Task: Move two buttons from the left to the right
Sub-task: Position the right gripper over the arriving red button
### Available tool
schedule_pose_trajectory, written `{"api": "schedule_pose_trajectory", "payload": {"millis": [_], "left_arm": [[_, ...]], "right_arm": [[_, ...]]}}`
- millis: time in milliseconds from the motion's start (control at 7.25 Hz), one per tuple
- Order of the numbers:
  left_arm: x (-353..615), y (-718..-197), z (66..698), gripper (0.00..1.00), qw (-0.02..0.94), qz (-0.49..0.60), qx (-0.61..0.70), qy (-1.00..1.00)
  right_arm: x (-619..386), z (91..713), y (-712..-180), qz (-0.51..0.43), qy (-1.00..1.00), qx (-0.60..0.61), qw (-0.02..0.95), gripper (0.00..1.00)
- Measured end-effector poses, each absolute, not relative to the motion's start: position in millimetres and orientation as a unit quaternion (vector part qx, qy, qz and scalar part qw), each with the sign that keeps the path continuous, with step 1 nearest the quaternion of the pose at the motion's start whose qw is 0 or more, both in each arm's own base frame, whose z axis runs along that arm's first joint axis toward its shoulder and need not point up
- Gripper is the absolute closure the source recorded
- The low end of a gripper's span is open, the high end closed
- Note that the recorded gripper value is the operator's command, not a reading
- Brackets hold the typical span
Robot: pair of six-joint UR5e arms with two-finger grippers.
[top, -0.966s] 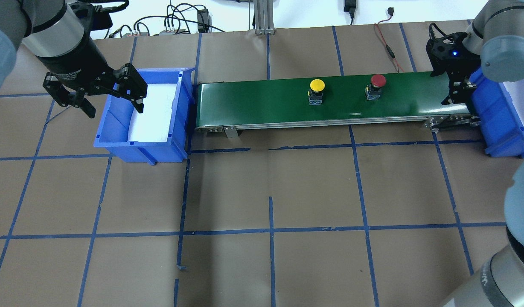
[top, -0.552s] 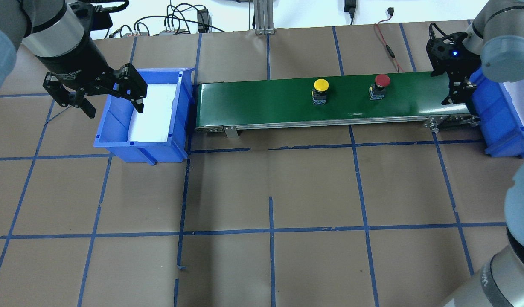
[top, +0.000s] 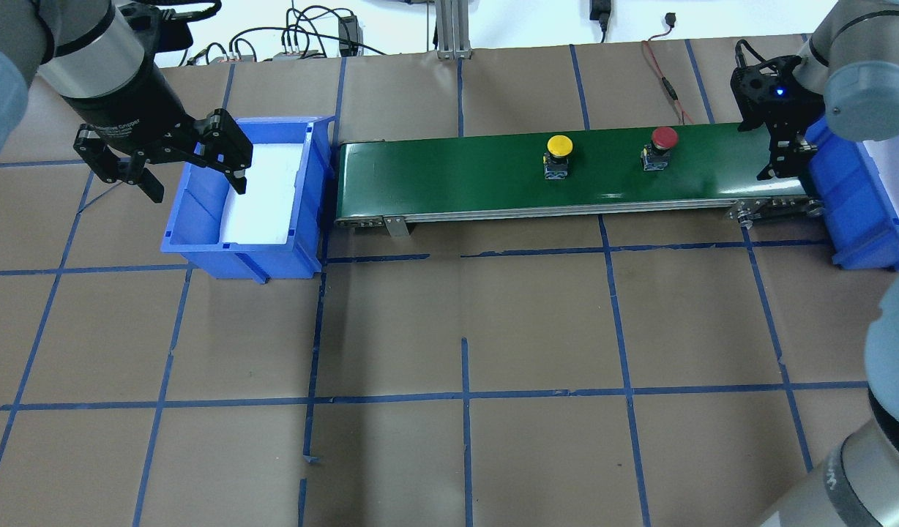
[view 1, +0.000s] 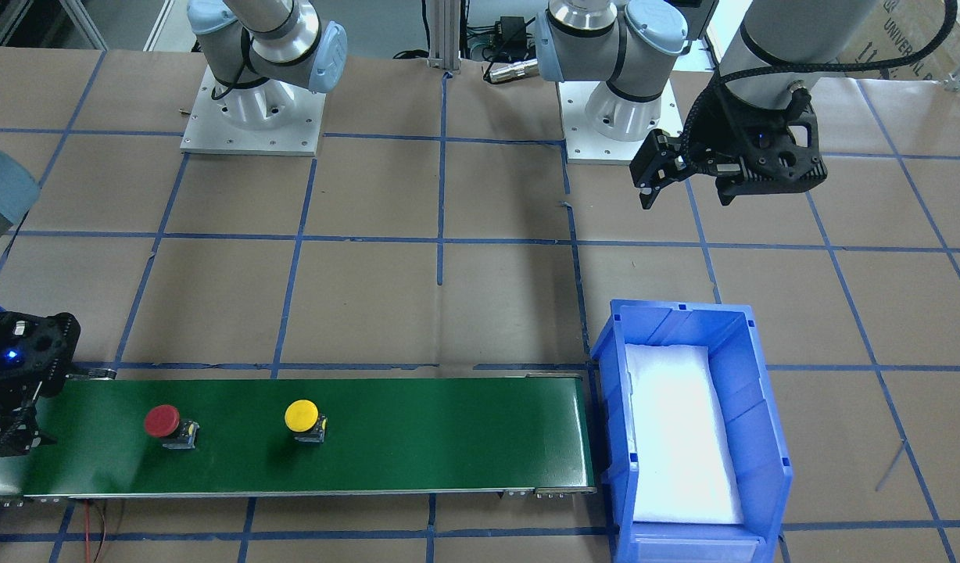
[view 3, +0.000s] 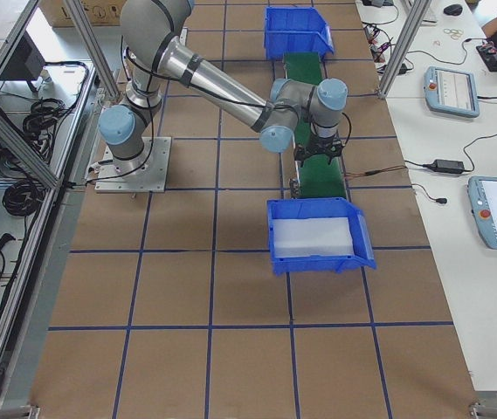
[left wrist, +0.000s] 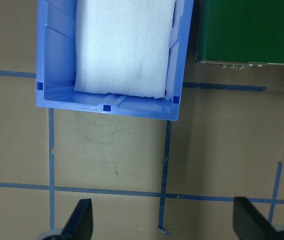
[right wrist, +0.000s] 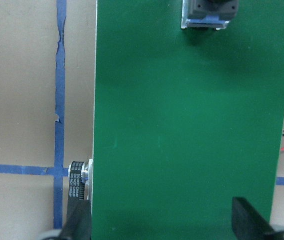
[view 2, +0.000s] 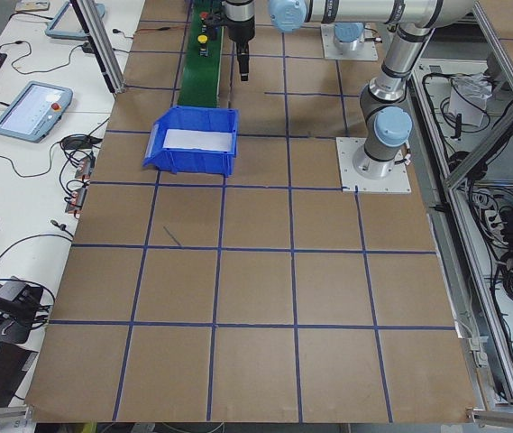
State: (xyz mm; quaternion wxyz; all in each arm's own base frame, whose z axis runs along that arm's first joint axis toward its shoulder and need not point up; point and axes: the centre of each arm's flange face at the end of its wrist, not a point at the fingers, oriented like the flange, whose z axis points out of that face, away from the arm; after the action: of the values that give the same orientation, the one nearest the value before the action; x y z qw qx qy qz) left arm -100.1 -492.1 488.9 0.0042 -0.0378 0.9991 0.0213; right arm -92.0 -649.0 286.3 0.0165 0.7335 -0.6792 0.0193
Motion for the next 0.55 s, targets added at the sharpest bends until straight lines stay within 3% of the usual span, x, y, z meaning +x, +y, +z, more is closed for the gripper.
{"api": "schedule_pose_trajectory", "payload": {"millis": [552], "left_arm": [[-100, -492, 489, 0.0, 0.004, 0.021, -0.038, 0.999]], "right_arm": [[-95, 295, -667, 0.023, -0.67, 0.741, 0.027, 0.0]]}}
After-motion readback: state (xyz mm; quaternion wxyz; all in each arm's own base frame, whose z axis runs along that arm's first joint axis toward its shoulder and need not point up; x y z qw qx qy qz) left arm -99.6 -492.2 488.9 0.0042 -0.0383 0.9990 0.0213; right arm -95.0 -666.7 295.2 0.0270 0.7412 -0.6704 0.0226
